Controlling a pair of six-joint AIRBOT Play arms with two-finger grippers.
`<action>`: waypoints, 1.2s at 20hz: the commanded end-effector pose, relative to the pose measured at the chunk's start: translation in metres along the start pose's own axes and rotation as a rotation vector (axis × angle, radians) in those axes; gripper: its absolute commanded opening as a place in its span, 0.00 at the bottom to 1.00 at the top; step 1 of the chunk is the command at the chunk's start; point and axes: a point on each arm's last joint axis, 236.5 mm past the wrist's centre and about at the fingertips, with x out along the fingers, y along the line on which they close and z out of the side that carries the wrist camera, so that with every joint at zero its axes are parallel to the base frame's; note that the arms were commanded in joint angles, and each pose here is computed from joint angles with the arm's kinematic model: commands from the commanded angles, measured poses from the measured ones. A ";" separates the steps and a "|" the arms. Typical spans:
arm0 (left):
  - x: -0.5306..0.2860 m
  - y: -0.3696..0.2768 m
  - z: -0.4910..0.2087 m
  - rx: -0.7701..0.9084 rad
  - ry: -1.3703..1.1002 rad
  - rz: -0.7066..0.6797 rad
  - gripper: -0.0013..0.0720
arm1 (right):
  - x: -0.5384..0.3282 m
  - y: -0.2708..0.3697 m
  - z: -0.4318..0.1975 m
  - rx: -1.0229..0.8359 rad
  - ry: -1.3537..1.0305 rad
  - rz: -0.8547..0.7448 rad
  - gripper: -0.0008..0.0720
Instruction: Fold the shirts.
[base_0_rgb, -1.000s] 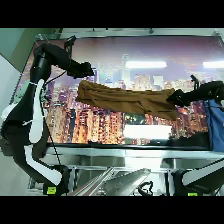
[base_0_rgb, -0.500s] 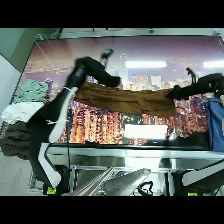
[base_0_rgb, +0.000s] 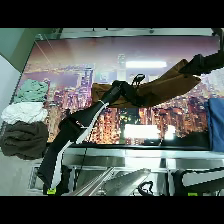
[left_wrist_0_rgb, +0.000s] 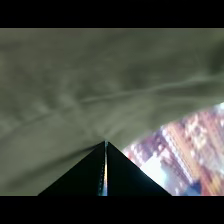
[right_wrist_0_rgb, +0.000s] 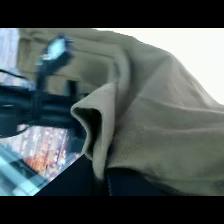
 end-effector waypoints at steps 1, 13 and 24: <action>0.012 -0.008 0.005 -0.026 -0.040 -0.028 0.04 | 0.004 0.021 -0.003 -0.022 0.039 0.016 0.04; -0.467 -0.016 0.049 0.024 -0.616 0.024 0.04 | 0.118 0.145 0.012 -0.133 0.033 0.119 0.04; -0.607 0.016 -0.046 -0.035 -0.989 0.305 0.04 | 0.357 0.261 -0.009 -0.198 -0.163 0.179 0.71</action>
